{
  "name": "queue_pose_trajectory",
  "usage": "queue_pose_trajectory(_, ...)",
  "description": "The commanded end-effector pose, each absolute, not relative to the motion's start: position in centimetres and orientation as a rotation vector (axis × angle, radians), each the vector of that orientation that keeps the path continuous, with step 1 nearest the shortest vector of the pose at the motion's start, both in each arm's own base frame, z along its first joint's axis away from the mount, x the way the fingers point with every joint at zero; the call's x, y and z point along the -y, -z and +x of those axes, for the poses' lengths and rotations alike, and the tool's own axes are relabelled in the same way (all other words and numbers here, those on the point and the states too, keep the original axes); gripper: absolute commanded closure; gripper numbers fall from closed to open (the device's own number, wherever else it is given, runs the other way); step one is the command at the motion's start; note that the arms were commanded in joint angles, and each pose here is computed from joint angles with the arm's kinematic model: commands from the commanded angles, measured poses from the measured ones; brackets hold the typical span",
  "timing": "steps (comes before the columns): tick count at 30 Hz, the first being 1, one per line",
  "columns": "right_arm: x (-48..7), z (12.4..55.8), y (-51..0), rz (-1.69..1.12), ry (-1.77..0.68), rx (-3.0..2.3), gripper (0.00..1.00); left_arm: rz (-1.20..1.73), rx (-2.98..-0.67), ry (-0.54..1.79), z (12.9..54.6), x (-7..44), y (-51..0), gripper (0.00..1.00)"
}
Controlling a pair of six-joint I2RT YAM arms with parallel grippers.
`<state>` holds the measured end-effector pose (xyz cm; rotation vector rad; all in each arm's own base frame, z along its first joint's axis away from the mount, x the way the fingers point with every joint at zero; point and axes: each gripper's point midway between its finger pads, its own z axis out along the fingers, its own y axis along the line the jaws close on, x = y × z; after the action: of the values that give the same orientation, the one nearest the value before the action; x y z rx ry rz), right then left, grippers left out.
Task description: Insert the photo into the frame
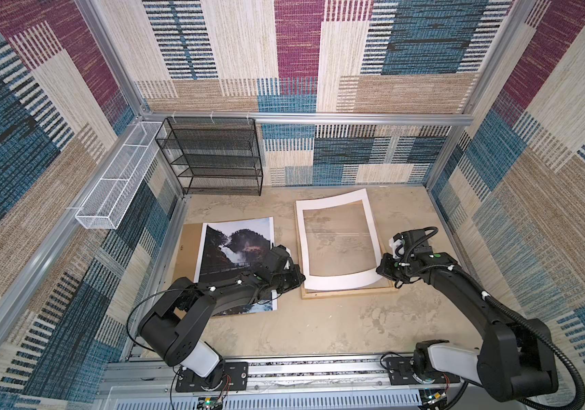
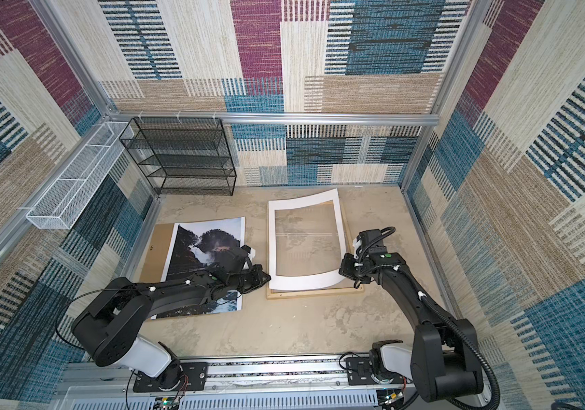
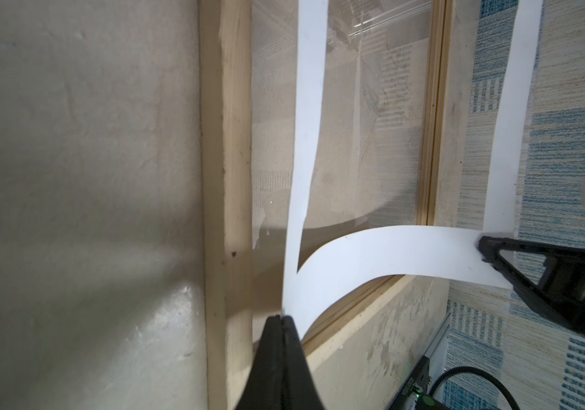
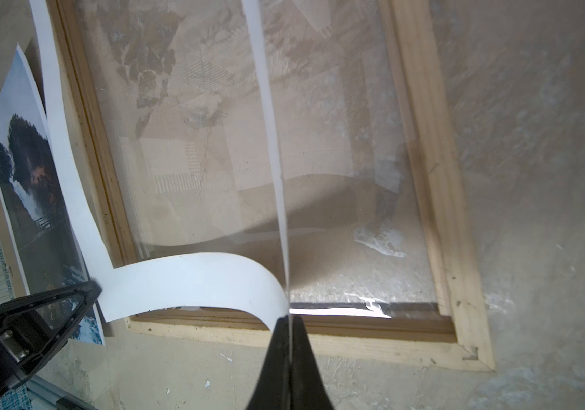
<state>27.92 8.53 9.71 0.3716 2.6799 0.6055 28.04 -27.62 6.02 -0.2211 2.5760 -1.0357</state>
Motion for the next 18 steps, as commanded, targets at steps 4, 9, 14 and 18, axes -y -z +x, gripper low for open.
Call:
queue_pose_trajectory(4,-7.94,27.24,-9.23,0.410,-0.573,-2.692,0.98,-0.212,-2.579,1.089,27.68,28.40,-6.40,1.00)
queue_pose_trajectory(9,-7.71,27.21,-9.14,0.421,-0.558,-2.693,0.87,-0.211,-2.590,1.092,27.34,28.57,-6.17,1.00)
queue_pose_trajectory(14,-7.59,27.29,-9.16,0.425,-0.552,-2.689,0.70,-0.208,-2.602,1.095,27.13,28.79,-5.90,1.00)
queue_pose_trajectory(18,-7.39,27.24,-9.14,0.436,-0.537,-2.687,0.61,-0.210,-2.602,1.090,27.11,28.75,-5.83,1.00)
